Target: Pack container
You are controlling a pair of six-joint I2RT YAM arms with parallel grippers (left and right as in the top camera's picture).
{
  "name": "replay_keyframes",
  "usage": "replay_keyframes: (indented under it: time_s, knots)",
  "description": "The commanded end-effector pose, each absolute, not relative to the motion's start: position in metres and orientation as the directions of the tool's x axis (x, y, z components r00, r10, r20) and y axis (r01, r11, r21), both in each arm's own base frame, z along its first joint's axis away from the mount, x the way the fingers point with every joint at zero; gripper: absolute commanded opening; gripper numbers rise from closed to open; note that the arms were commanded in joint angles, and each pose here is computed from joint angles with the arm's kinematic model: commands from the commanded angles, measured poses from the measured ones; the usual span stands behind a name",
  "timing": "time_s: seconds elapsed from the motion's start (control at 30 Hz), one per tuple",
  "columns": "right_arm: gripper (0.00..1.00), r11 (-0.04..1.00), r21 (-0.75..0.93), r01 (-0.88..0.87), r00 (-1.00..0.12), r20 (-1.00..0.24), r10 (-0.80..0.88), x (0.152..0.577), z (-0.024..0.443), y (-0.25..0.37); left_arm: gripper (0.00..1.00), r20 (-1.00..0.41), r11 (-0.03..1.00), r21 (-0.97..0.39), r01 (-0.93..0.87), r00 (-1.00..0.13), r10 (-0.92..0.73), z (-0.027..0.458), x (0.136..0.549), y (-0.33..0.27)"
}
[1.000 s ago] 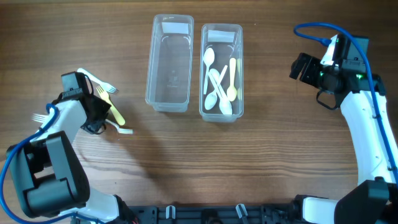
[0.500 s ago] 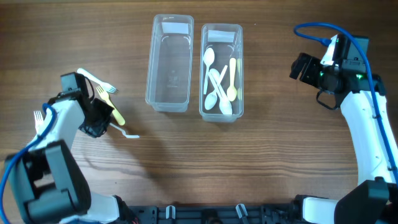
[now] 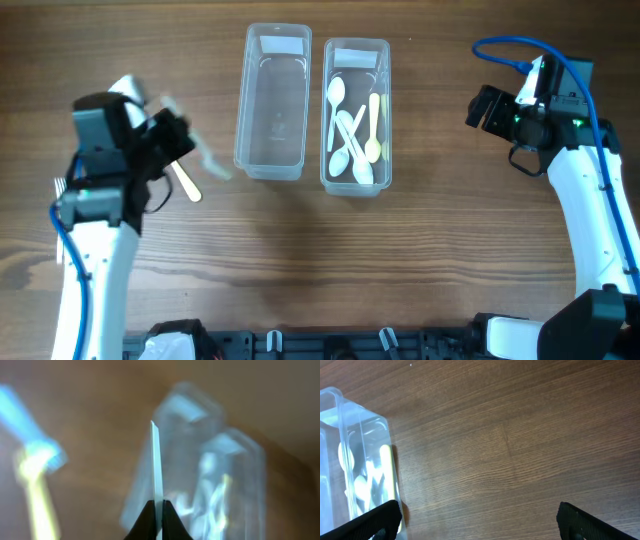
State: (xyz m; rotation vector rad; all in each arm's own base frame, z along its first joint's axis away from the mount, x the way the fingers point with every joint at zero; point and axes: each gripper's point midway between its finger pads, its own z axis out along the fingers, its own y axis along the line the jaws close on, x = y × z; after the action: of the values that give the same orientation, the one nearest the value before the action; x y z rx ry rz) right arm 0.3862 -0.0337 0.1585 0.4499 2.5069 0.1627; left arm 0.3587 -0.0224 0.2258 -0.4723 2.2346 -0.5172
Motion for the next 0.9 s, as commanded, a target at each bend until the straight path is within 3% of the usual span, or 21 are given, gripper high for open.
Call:
replay_keyframes:
  time_s: [0.0, 0.1, 0.2, 0.4, 0.43, 0.47, 0.5, 0.53, 0.7, 0.87]
  knots:
    - [1.00, 0.942, 0.196, 0.272, -0.765, -0.550, 0.335, 0.388, 0.166, -0.037, 0.04, -0.775, 0.894, -0.398, 0.207, -0.598, -0.206, 0.256, 0.370, -0.096]
    - [1.00, 0.942, 0.196, 0.272, -0.765, -0.549, 0.335, 0.388, 0.166, -0.037, 0.04, -0.835, 0.911, -0.305, 0.278, -0.538, -0.116, 0.258, 0.384, -0.121]
    - [1.00, 0.942, 0.196, 0.272, -0.765, -0.550, 0.335, 0.388, 0.166, -0.037, 0.04, -0.857, 0.947, -0.226, 0.229, -0.509, -0.082, 0.243, 0.404, -0.130]
    - [1.00, 0.942, 0.196, 0.272, -0.765, -0.550, 0.335, 0.388, 0.166, -0.037, 0.08, -0.825, 0.968, -0.183, 0.172, -0.563, -0.056, 0.195, 0.429, -0.133]
    - [1.00, 0.942, 0.196, 0.272, -0.765, -0.550, 0.335, 0.388, 0.166, -0.037, 0.18, -0.822, 0.970, -0.178, 0.164, -0.567, -0.055, 0.191, 0.431, -0.132]
    - [1.00, 0.942, 0.196, 0.272, -0.765, -0.550, 0.335, 0.388, 0.166, -0.037, 0.44, -0.819, 0.972, -0.174, 0.159, -0.571, -0.054, 0.188, 0.431, -0.132]
    - [1.00, 0.942, 0.196, 0.273, -0.765, -0.550, 0.336, 0.388, 0.166, -0.037, 0.84, -0.817, 0.973, -0.172, 0.156, -0.574, -0.053, 0.186, 0.432, -0.131]
    - [1.00, 0.942, 0.196, 0.272, -0.765, -0.549, 0.335, 0.388, 0.166, -0.037, 1.00, -0.819, 0.973, -0.171, 0.154, -0.572, -0.053, 0.187, 0.432, -0.131]
    - [1.00, 0.942, 0.196, 0.272, -0.765, -0.549, 0.335, 0.388, 0.166, -0.037, 0.99, -0.840, 0.981, -0.178, 0.079, -0.531, -0.109, 0.205, 0.433, -0.114]
    - [1.00, 0.942, 0.196, 0.273, -0.765, -0.550, 0.336, 0.388, 0.166, -0.037, 0.98, -0.785, 0.925, -0.314, -0.215, -0.488, -0.381, 0.217, 0.418, -0.057]
